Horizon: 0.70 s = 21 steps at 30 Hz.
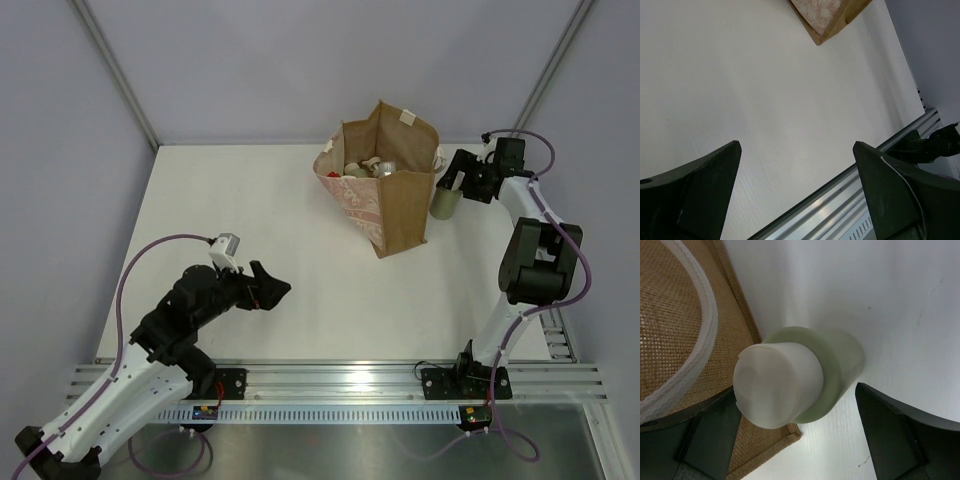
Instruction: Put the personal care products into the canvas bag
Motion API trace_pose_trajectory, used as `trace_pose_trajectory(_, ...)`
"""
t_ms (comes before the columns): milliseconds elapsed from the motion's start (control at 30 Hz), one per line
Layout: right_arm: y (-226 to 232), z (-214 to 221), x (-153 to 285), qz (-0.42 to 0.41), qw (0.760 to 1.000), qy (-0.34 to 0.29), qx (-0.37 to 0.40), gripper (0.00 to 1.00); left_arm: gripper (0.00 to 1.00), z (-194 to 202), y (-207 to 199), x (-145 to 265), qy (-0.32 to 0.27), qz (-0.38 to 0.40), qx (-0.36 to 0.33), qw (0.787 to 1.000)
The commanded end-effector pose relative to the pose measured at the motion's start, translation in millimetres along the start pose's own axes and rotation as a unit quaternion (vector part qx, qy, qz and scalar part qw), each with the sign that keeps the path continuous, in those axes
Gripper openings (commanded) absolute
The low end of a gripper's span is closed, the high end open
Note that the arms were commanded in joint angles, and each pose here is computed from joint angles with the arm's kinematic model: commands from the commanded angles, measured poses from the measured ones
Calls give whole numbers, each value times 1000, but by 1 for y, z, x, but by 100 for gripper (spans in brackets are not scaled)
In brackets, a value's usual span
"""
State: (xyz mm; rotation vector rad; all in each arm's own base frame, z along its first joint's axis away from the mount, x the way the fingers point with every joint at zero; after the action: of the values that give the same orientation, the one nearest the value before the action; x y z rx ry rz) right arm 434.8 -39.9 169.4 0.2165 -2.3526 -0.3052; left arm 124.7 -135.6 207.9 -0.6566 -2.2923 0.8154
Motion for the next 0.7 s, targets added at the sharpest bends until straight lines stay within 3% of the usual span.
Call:
trace_pose_trajectory(0, 12, -17, -5, 2, 1000, -18, 14, 99, 99, -5, -8, -1, -13, 27, 6, 1000)
trace_pose_trajectory(333, -3, -20, -20, 110, 993, -27, 23, 99, 99, -4, -10, -5, -4, 34, 15, 999)
trace_pose_trajectory(533, -2, -25, -32, 86, 996, -23, 26, 89, 99, -3, -11, -4, 0, 33, 19, 999)
trace_pose_trajectory(667, -2, -23, -37, 73, 997, -11, 31, 77, 99, -3, -10, -2, -1, 29, 22, 999)
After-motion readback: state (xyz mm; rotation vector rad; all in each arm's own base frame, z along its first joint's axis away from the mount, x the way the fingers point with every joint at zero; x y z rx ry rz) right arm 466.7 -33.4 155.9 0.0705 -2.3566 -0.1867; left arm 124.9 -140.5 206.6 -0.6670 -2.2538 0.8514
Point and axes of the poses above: each gripper's point midway between its finger pads, its own x axis back along the fingers, its own y axis along the line the jaws close on, z = x × y, the point moved 7 cm from there along x, back along the fingers, and after that the axes turned 10 degrees about x, right-handed, at the moved point
